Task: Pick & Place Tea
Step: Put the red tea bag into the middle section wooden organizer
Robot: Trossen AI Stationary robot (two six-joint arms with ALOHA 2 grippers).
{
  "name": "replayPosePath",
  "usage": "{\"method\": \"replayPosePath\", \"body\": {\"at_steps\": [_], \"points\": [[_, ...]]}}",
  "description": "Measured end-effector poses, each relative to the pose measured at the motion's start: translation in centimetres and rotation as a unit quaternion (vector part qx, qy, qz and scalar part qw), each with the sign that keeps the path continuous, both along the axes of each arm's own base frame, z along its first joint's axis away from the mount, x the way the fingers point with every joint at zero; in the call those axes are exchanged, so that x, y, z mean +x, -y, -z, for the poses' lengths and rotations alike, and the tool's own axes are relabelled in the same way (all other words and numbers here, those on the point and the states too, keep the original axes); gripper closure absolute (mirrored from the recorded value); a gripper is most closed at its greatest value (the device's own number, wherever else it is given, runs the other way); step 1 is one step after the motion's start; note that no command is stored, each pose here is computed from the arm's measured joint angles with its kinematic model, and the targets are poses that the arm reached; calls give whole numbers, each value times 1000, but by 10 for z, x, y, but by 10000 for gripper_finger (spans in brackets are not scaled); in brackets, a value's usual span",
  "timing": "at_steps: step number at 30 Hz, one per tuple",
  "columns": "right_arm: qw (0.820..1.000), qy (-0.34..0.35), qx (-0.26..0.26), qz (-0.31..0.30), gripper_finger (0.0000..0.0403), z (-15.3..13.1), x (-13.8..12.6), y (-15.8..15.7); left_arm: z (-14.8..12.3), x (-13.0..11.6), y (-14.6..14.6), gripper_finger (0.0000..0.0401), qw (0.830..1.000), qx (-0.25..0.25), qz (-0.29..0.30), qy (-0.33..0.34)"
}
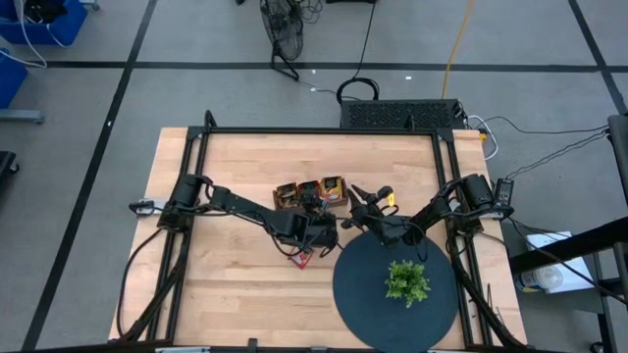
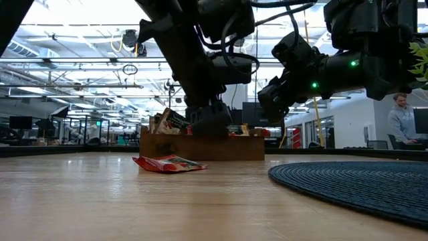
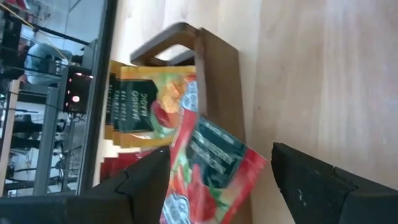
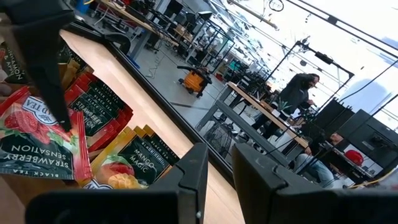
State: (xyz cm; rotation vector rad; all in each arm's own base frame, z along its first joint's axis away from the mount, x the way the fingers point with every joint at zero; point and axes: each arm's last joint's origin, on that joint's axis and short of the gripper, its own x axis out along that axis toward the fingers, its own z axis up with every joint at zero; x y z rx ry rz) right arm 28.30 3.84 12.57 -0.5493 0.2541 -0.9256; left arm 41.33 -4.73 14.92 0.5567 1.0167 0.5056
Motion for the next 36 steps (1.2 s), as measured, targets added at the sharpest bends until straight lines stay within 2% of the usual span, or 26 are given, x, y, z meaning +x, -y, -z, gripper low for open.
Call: {"method": "replayPosePath", "body": {"at_steps": [12,15,20,27,28,31,36], "points": [[1000,0,0,0,342,0,0,0,10,1,0,128,1000,5,-3,-12],[1000,0,0,0,342,0,0,0,10,1,0,140,1000,5,-2,-11],[1000,0,0,0,342,0,0,0,10,2,-1,215,1000,-6,-7,-5],[1000,0,0,0,342,0,0,0,10,2,-2,376,1000,-6,-6,-7],[1000,0,0,0,342,0,0,0,10,1,-2,388,1000,-4,-2,-11],[1000,0,0,0,342,0,0,0,4,-1,2,390,1000,-1,9,-14],[1000,-3,-1,1,342,0,0,0,-32,-9,6,396,999,-22,14,23]]}}
